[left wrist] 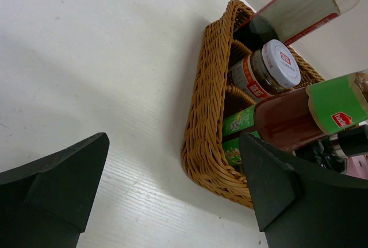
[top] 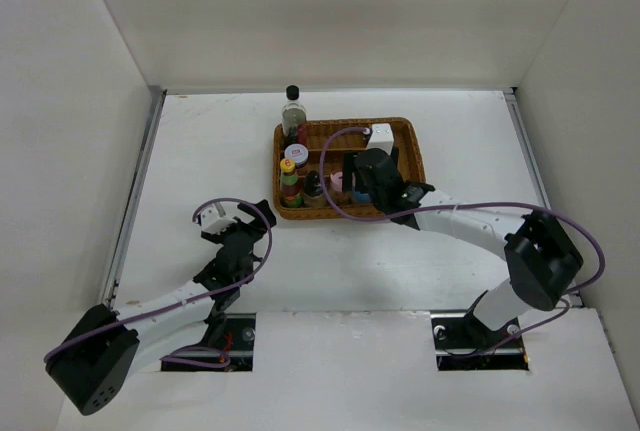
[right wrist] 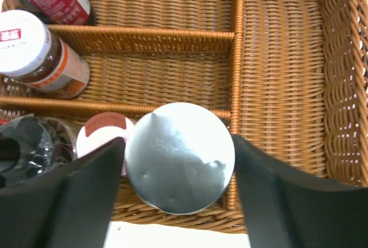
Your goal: Organize the condiment bottles
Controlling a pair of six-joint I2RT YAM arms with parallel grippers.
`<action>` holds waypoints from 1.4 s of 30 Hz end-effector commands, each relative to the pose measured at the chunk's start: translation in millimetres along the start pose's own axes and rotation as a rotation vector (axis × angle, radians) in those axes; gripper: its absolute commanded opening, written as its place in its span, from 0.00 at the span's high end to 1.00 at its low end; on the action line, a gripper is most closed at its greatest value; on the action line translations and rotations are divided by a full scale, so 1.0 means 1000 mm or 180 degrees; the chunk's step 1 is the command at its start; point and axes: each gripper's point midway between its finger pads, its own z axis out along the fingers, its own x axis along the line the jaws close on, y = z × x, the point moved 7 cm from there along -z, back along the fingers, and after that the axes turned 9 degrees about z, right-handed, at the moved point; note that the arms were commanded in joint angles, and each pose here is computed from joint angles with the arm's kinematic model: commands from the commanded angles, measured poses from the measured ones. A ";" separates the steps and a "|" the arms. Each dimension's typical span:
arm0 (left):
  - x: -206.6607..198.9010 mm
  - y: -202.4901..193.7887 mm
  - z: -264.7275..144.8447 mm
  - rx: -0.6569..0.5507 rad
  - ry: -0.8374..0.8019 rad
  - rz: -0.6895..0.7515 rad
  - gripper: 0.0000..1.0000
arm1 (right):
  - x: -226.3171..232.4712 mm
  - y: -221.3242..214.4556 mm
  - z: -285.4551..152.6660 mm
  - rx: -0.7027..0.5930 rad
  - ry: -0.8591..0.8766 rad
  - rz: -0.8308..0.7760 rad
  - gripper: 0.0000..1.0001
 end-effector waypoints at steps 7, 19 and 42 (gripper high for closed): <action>0.000 0.006 0.001 -0.0089 -0.0034 -0.0127 0.00 | -0.014 0.048 -0.039 -0.0560 0.0095 0.0438 0.00; 0.000 0.028 0.005 0.0065 0.0108 0.0267 0.00 | -0.178 0.074 -0.020 -0.1095 -0.1344 0.1745 0.00; 0.000 0.082 -0.006 0.0314 0.0547 0.0271 0.00 | -0.237 0.024 -0.005 -0.0964 -0.1442 0.2359 0.00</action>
